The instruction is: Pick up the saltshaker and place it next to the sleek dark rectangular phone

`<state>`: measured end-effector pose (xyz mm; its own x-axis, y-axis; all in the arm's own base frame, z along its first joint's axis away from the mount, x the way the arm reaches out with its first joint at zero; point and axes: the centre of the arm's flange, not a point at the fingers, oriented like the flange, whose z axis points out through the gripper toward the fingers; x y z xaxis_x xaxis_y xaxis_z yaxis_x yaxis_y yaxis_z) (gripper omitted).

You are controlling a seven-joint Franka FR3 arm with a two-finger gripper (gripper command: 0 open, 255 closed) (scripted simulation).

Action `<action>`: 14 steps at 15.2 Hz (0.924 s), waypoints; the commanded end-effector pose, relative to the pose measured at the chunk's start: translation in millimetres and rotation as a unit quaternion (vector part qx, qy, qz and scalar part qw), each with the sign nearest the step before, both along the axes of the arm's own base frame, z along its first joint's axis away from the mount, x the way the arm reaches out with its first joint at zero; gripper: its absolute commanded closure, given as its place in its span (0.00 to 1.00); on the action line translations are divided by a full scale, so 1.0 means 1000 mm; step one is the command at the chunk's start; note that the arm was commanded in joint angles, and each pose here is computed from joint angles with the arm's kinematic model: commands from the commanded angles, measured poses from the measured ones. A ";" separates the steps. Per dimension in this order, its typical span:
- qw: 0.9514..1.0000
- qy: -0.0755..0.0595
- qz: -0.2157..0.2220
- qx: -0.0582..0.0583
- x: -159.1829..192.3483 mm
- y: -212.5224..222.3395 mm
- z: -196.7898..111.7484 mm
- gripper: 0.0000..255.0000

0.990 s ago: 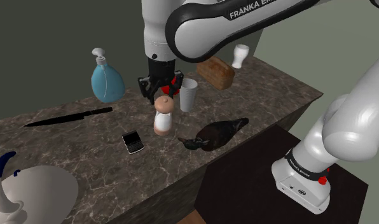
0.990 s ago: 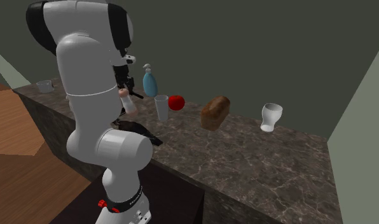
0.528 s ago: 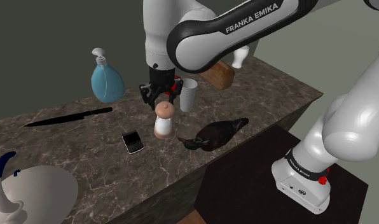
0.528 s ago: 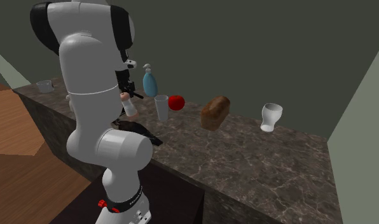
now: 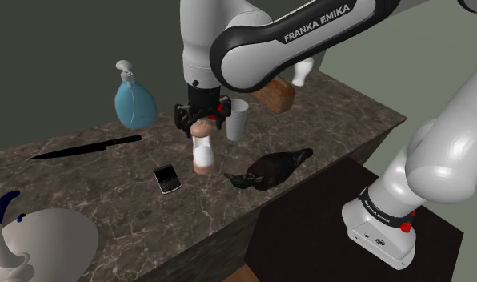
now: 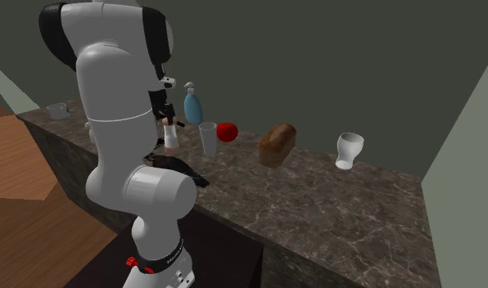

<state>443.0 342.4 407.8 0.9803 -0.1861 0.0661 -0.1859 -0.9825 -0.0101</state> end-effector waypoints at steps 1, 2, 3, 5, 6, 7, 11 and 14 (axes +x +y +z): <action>1.000 0.000 0.000 0.000 0.000 0.000 0.000 0.00; 1.000 0.000 0.000 0.000 0.000 0.000 0.000 0.00; 1.000 0.000 0.000 0.000 -0.001 0.000 0.013 0.00; 1.000 0.000 0.000 0.000 -0.003 0.000 0.040 0.00; 1.000 0.000 0.000 0.000 -0.003 0.000 0.050 0.00; 1.000 0.000 0.000 0.000 -0.003 0.000 0.050 0.00; 1.000 0.000 0.000 0.000 -0.003 0.000 0.050 0.00; 1.000 0.000 0.000 0.000 -0.003 0.000 0.050 0.00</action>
<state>439.6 342.5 457.6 0.9803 -0.1861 0.0662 -0.1859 -0.9825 -0.0101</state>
